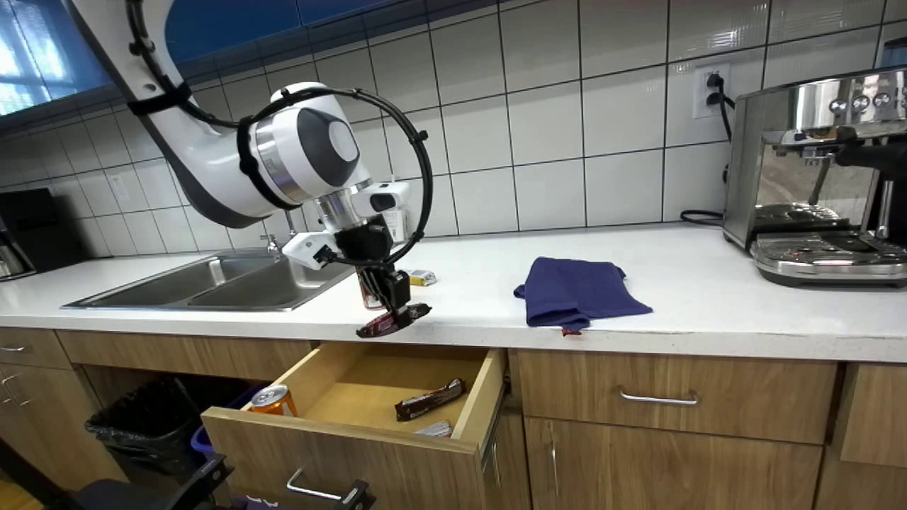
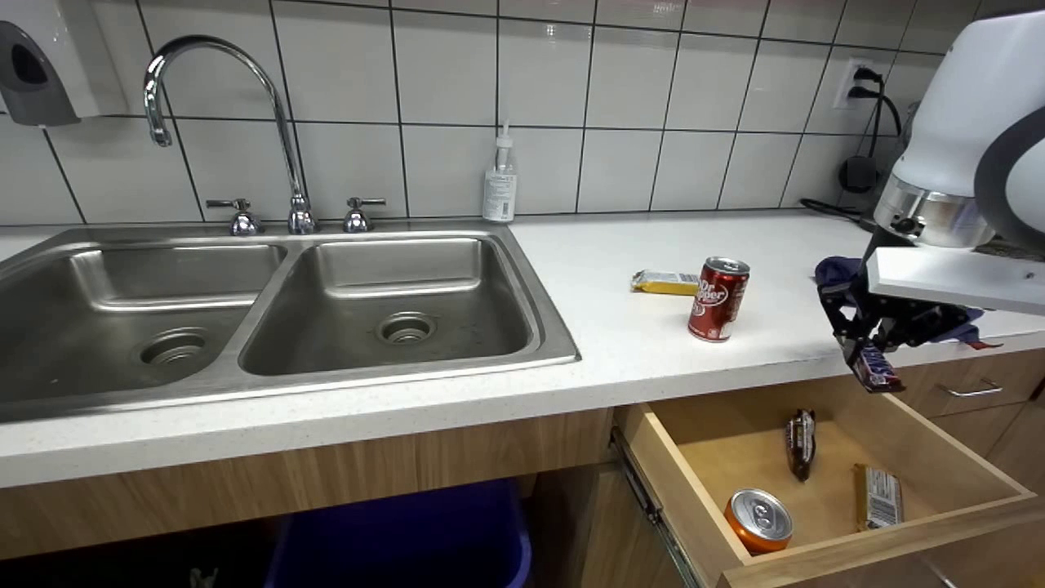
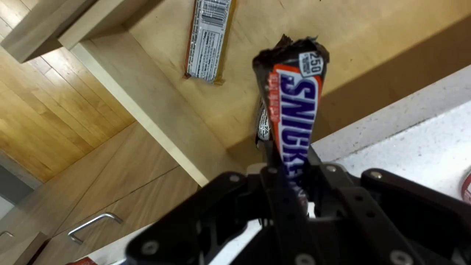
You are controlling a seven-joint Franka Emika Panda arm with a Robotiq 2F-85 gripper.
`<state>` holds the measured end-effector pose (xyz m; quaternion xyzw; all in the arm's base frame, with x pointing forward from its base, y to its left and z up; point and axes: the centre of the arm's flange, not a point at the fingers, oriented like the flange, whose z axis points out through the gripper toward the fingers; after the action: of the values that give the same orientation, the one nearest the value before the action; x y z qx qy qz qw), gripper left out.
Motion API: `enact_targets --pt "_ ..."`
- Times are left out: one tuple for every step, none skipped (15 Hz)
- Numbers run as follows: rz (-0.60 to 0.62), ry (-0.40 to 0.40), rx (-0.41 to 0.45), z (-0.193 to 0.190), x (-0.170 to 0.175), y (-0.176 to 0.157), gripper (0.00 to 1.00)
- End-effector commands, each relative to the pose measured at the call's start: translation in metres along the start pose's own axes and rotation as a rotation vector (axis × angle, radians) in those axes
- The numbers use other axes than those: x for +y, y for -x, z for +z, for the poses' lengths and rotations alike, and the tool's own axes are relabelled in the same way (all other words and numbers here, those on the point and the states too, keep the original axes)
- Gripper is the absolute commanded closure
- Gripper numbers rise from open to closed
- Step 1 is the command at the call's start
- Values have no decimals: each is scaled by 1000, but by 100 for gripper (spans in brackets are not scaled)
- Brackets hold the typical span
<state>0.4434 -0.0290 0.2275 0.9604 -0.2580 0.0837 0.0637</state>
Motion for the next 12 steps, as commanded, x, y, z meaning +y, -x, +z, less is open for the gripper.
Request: enact_targets --pt "3 3 7 -8 -6 26 96" --pt "2 6 7 -6 -8 29 96" --pt "-2 11 1 -3 -11 32 96" --pt "-2 14 -3 -1 -12 34 96" --pt "-2 17 -6 1 -13 36 96" --pt "-2 18 -9 3 -14 37 96" --pt "-2 23 -11 6 -15 39 96" --pt "-3 28 -11 8 -16 41 96" --pt "-3 31 -14 11 -16 42 96" --pt "-1 39 -17 13 -17 43 96" --pt "2 43 -18 16 -17 43 96" --pt "5 46 -20 19 -18 42 96"
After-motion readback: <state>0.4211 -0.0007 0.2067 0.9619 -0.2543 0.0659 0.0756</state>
